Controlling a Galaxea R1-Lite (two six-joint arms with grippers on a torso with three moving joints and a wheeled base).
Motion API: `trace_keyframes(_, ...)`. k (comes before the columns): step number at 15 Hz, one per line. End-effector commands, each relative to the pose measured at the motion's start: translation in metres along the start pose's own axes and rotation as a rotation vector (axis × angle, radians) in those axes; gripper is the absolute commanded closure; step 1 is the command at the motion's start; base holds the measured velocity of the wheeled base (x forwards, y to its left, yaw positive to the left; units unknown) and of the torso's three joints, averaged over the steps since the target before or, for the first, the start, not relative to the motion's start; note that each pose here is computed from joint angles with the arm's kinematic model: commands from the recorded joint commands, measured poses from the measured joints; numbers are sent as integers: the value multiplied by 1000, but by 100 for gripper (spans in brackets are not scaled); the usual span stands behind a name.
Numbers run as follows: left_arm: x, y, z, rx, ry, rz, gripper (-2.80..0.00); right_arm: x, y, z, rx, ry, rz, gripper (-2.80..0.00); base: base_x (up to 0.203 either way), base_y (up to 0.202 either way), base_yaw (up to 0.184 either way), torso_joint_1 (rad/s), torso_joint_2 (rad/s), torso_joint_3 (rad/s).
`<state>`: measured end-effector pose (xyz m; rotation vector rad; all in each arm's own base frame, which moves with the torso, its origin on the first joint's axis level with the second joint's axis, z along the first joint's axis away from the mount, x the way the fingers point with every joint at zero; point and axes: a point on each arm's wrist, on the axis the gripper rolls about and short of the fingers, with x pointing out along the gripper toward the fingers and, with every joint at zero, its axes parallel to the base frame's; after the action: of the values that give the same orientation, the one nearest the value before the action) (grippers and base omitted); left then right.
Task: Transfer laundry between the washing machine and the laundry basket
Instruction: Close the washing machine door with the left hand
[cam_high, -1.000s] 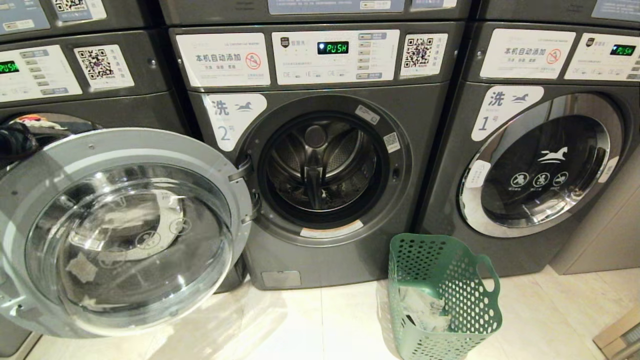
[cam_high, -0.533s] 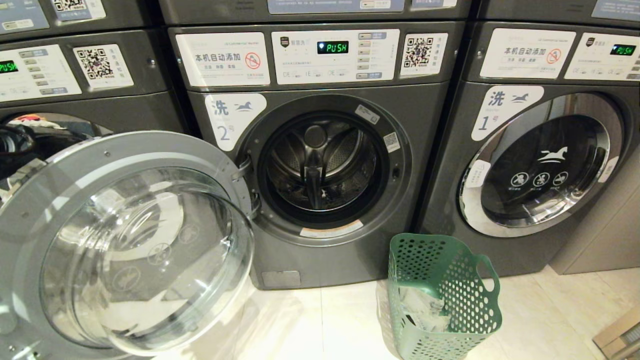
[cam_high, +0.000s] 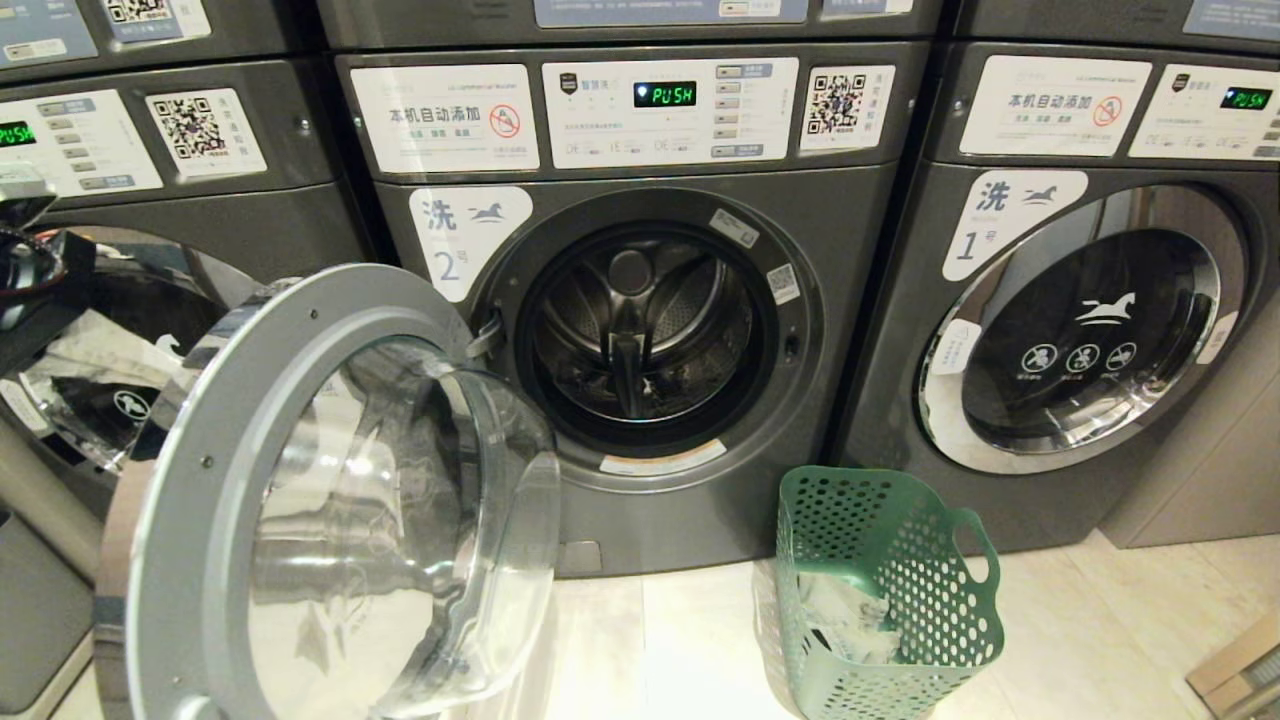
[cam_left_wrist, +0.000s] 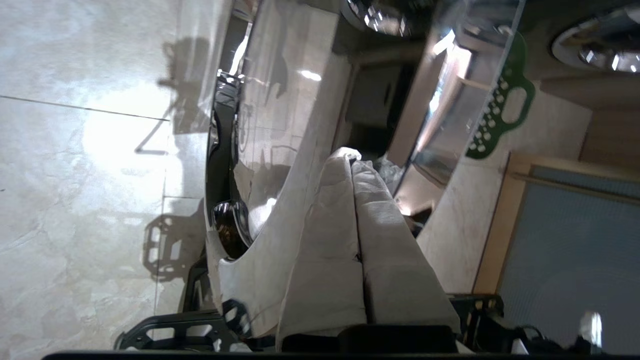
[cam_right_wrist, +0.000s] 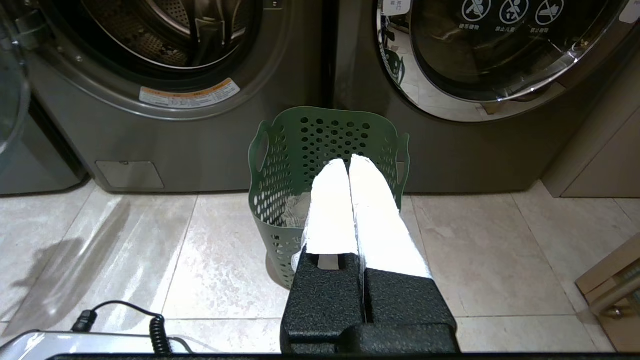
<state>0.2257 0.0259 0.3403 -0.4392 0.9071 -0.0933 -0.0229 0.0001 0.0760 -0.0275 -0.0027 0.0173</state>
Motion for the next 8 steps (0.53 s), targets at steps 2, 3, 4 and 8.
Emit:
trace_keyframes(2,-2,-32,-17,59,48,-83,0,0,0,0,4,1,0,0,0,0,0,0,0,0)
trace_keyframes(3,2,-42,-20,72,69,-110,0,0,0,0,4,2,0,0,0,0,0,0,0,0)
trace_keyframes(4,5,-52,-24,84,91,-136,0,0,0,0,4,2,0,0,0,0,0,0,0,0)
trace_keyframes(8,29,-89,-31,157,151,-228,0,0,0,0,4,3,0,0,0,0,0,0,0,0)
